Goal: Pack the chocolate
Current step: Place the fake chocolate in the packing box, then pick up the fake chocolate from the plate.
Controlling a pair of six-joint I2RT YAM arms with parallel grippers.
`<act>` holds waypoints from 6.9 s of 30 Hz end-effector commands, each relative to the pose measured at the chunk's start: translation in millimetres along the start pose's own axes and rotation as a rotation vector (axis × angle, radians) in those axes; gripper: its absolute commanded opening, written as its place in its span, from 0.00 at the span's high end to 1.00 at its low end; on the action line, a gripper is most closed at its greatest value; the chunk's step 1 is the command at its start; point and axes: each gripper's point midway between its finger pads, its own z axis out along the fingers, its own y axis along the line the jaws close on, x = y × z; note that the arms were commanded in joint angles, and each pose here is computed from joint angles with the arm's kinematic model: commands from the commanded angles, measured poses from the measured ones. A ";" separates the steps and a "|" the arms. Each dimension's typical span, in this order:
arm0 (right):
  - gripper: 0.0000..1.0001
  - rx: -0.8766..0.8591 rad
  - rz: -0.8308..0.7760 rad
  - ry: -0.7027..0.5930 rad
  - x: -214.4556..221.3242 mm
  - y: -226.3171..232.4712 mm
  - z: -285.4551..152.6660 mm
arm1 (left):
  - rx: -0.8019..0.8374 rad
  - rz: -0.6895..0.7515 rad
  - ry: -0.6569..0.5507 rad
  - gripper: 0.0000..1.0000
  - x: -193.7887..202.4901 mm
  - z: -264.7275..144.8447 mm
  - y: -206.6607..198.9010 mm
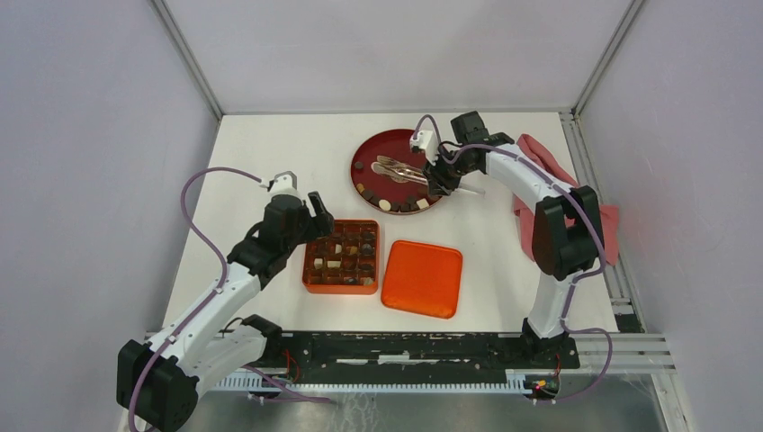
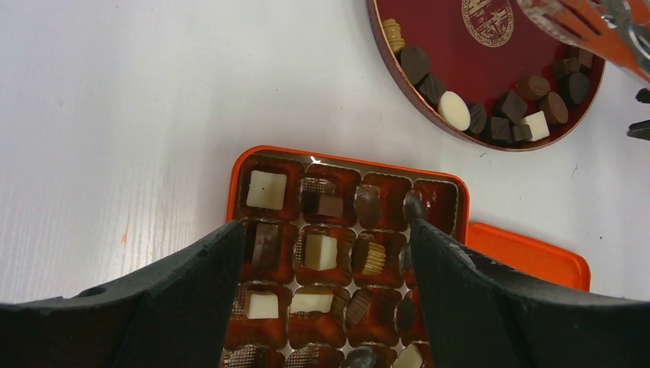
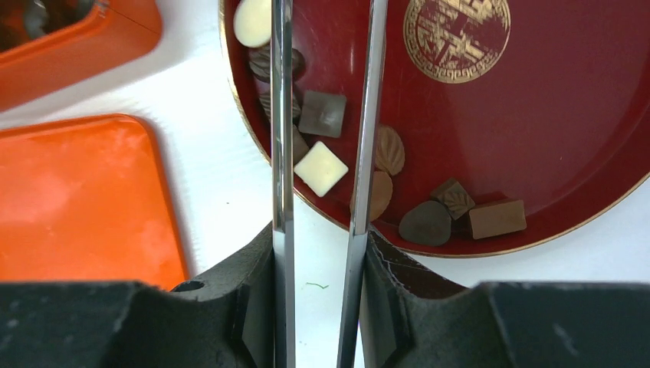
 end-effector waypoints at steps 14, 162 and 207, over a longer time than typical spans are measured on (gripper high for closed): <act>1.00 -0.208 -0.225 -0.211 -20.1 145.2 -52.8 | 0.015 -0.049 -0.037 0.21 -24.6 -20.4 -10.3; 0.59 0.166 -0.026 -0.140 -30.2 -0.2 -83.0 | 0.409 0.096 -0.331 0.01 -107.9 -25.5 -100.2; 0.59 0.053 0.049 0.036 -24.6 -36.0 30.1 | 0.290 0.148 -0.427 0.05 -92.8 -16.4 -74.0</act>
